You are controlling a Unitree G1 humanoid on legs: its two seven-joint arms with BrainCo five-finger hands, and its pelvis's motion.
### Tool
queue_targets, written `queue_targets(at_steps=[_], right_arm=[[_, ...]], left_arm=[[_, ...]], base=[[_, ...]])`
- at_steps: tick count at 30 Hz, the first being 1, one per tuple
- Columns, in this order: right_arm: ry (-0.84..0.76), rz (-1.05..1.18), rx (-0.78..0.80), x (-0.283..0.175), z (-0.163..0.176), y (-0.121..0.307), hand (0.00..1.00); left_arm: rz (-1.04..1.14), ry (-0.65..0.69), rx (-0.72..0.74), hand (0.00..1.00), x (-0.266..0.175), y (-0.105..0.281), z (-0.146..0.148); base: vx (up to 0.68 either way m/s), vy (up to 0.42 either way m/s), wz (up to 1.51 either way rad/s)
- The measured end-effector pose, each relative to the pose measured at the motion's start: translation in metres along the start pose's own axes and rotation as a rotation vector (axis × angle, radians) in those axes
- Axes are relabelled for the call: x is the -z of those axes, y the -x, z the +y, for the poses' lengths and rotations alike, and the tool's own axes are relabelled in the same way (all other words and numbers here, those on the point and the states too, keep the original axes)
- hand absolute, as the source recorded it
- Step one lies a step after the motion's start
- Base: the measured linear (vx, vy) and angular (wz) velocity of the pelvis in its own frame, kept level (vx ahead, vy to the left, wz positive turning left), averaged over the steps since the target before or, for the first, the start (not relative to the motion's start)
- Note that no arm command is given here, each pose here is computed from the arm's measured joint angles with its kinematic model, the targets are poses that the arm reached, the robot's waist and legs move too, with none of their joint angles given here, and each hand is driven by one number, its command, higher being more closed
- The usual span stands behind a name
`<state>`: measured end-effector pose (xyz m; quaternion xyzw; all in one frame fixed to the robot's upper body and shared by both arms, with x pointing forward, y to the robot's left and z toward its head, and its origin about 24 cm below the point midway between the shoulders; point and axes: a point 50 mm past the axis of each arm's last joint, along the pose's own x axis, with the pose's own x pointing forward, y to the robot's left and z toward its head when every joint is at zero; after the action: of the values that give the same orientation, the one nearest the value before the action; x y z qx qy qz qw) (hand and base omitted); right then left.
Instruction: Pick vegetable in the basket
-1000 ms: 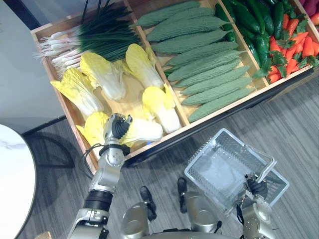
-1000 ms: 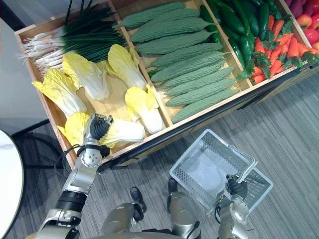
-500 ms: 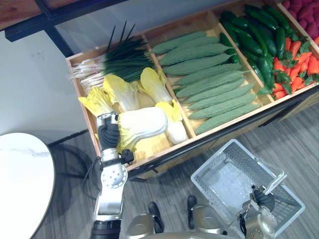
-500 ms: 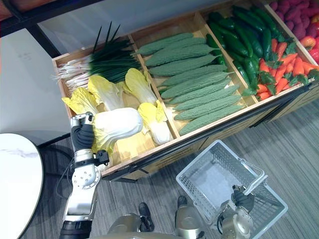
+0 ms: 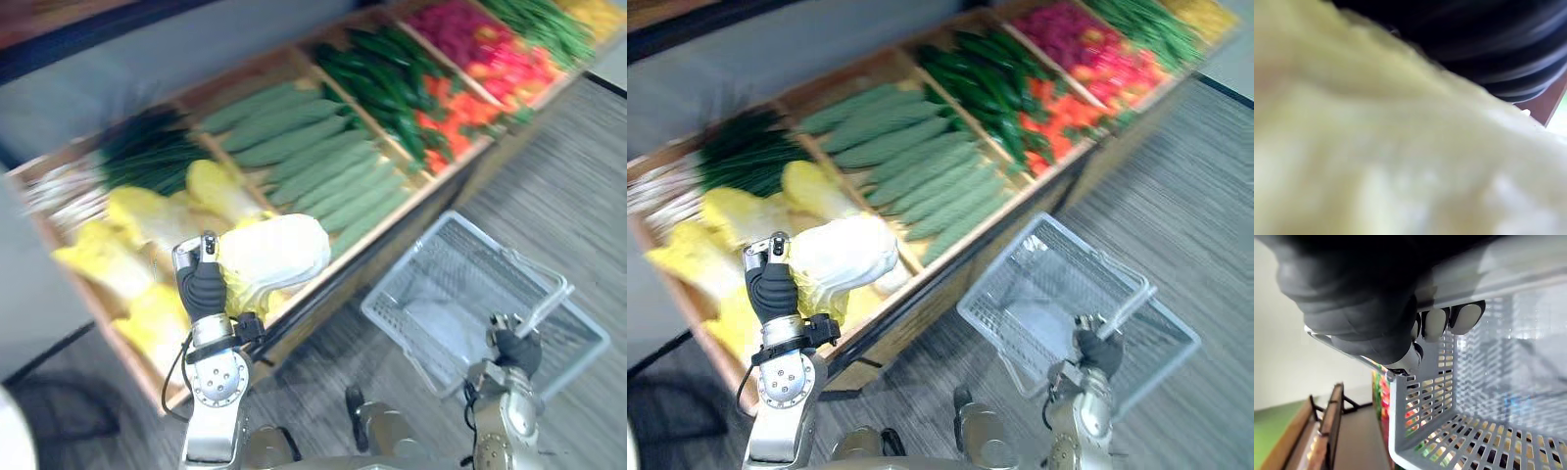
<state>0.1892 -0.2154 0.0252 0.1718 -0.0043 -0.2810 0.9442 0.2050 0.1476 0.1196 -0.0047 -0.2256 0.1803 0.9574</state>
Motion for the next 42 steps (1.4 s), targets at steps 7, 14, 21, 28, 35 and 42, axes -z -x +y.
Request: queue_targets(at_steps=[7, 14, 21, 28, 35, 42], right_arm=[[0.091, -0.023, -0.177, -0.001, 0.034, -0.028, 1.0], [0.163, -0.047, -0.227, -0.007, 0.033, -0.033, 1.0], [0.165, 0.034, -0.313, 0.008, 0.035, -0.027, 1.0], [0.068, 0.149, -0.514, 0.024, 0.054, -0.004, 1.0], [-0.016, 0.189, -0.673, 0.026, 0.076, 0.014, 1.0], [-0.123, 0.298, -0.733, 0.039, 0.087, 0.033, 1.0]], left_arm=[[0.045, -0.007, 0.048, 1.0, 0.022, -0.017, -0.015], [0.177, -0.01, 0.182, 1.0, 0.049, -0.006, -0.034], [0.172, -0.194, 0.263, 1.0, 0.061, -0.006, -0.036], [0.247, -0.367, 0.34, 1.0, 0.083, 0.004, -0.034], [0.283, -0.477, 0.485, 1.0, 0.097, 0.017, -0.043], [0.315, -0.616, 0.713, 0.0, 0.118, 0.045, -0.056]], base=[[0.19, -0.181, -1.6], [0.29, 0.102, -1.34], [0.23, 0.217, -0.64], [0.12, 0.017, -0.08], [0.1, 0.037, -0.06], [0.11, 0.064, 0.0]])
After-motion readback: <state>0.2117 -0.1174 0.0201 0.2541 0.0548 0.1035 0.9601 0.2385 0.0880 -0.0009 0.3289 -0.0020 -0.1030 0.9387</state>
